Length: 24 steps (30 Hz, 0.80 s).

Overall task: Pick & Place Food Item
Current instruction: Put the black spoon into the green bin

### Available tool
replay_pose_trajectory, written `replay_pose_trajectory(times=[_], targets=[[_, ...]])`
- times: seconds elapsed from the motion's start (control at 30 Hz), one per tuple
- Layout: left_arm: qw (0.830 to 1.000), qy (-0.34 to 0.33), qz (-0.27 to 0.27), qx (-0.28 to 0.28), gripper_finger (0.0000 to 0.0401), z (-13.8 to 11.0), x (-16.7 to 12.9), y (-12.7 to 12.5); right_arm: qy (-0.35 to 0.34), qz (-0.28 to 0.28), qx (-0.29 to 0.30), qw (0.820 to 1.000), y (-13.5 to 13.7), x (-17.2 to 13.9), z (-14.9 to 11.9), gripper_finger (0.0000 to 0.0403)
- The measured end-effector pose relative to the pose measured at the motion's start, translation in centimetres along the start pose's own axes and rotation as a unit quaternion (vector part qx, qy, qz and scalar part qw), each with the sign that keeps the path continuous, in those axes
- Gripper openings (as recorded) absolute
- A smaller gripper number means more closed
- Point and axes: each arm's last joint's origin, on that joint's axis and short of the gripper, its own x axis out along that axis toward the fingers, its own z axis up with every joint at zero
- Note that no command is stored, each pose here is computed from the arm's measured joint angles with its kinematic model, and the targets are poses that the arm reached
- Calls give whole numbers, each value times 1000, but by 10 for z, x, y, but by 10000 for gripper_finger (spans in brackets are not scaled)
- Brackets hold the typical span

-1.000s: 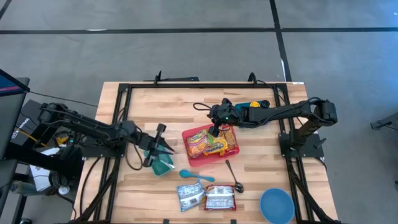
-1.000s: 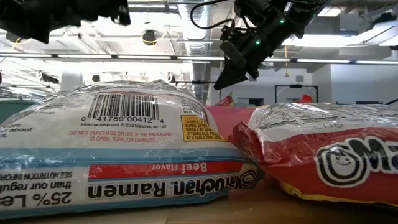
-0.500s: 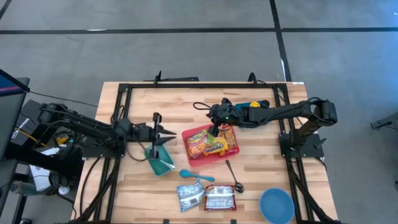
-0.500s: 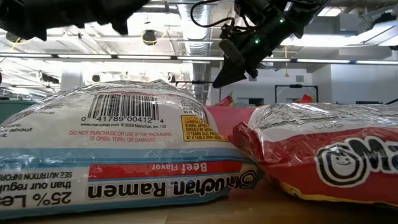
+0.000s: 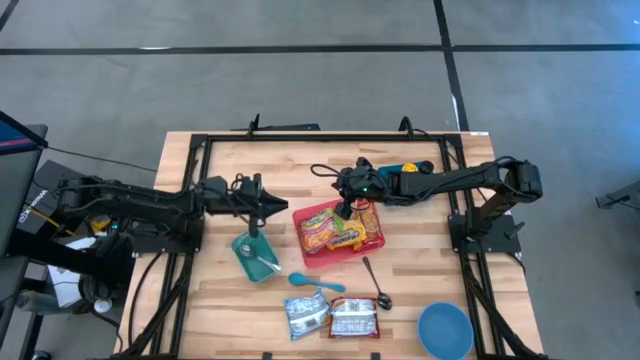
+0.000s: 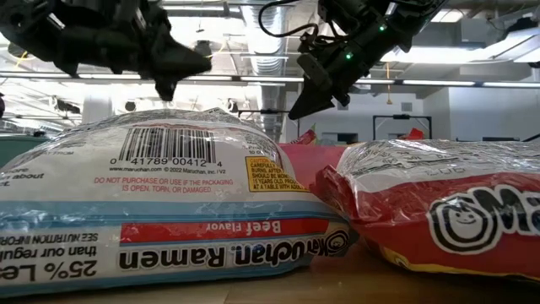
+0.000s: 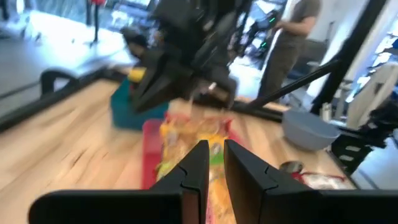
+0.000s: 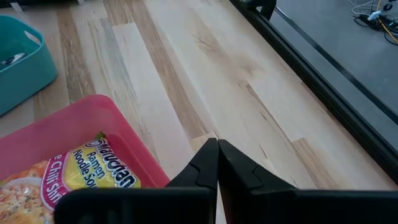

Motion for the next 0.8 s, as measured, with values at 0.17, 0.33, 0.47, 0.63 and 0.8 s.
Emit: replay_pose_trajectory(times=[0.17,0.33,0.47,0.63,0.8], targets=[[998,27,47,-20,44,-5,-1,12,0,0,1,1000,0,0,0,1],[993,15,113,-12,44,-4,-2,18,0,0,1,1000,0,0,0,1],[991,13,134,12,44,-4,-2,19,0,1,0,1000,1,0,0,1],[990,14,134,30,44,-3,-2,19,-1,8,-5,1000,7,-2,-1,1],[991,9,133,30,44,-2,-2,19,-2,18,-12,1000,15,-5,-2,1]])
